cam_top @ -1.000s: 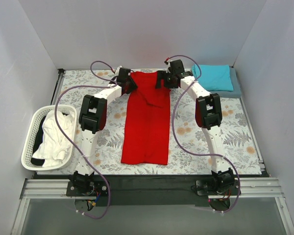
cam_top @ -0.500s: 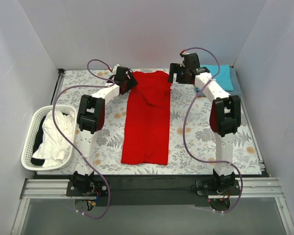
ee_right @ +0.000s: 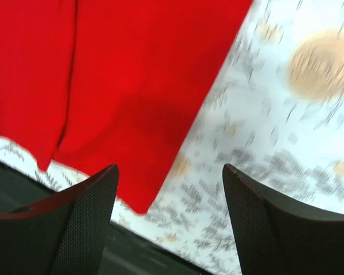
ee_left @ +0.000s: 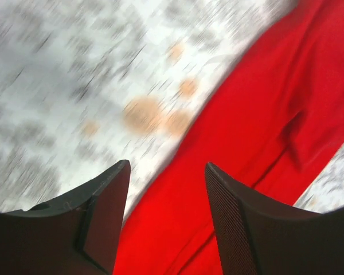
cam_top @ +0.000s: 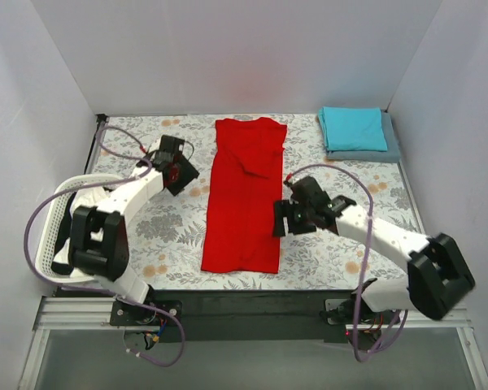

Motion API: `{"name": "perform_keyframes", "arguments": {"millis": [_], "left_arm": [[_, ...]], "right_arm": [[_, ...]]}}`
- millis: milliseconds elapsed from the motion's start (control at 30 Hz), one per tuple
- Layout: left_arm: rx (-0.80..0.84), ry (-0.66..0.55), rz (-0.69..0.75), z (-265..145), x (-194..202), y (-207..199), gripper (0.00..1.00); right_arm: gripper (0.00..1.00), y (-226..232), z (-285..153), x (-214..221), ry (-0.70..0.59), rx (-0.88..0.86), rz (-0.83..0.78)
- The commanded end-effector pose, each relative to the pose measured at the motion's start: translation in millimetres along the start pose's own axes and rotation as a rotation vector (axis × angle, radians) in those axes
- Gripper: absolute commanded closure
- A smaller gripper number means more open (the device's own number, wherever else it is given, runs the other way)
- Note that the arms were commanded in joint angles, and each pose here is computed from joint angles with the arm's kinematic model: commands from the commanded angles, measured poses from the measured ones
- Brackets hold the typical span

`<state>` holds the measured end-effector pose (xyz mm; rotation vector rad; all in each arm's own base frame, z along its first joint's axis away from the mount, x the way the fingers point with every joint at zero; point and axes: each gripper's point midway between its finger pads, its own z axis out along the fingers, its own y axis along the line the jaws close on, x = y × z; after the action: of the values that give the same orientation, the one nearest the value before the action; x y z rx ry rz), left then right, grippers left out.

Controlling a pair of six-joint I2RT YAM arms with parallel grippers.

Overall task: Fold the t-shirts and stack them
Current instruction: Fold the tshirt

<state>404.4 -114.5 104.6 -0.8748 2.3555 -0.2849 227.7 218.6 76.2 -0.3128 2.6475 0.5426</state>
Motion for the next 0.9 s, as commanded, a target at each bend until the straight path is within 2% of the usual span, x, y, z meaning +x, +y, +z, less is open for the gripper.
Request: {"name": "perform_keyframes", "arguments": {"millis": [0,67,133,200,333,567,767,867], "left_arm": [[-0.175,0.077,-0.019,-34.3,48.7,72.5,0.47],[-0.121,0.064,-0.032,-61.2,60.1,77.6,0.48],[-0.135,0.092,-0.042,-69.1,83.1,99.5,0.49],[-0.086,0.092,-0.041,-86.3,94.8,101.7,0.51],[-0.104,0.150,-0.029,-87.2,131.8,129.4,0.53],[-0.069,0.280,0.039,-88.5,183.1,141.9,0.54],[0.003,0.328,0.049,-90.2,204.0,136.2,0.54],[0.000,0.335,0.064,-89.3,207.8,137.3,0.54]], "right_arm": [[0.21,26.7,-18.9,35.5,-0.026,-0.079,0.062],[0.23,31.6,-23.4,56.3,-0.024,-0.082,0.065],[0.25,43.4,-24.2,72.7,-0.015,-0.078,0.053],[0.28,50.0,-20.9,86.0,-0.004,-0.053,0.035],[0.38,53.5,-10.8,98.1,-0.004,0.011,0.018],[0.39,46.3,3.4,111.9,-0.005,0.103,0.029],[0.39,41.7,9.6,111.5,-0.023,0.144,0.036],[0.46,37.8,13.1,114.0,-0.017,0.160,0.039]]}}
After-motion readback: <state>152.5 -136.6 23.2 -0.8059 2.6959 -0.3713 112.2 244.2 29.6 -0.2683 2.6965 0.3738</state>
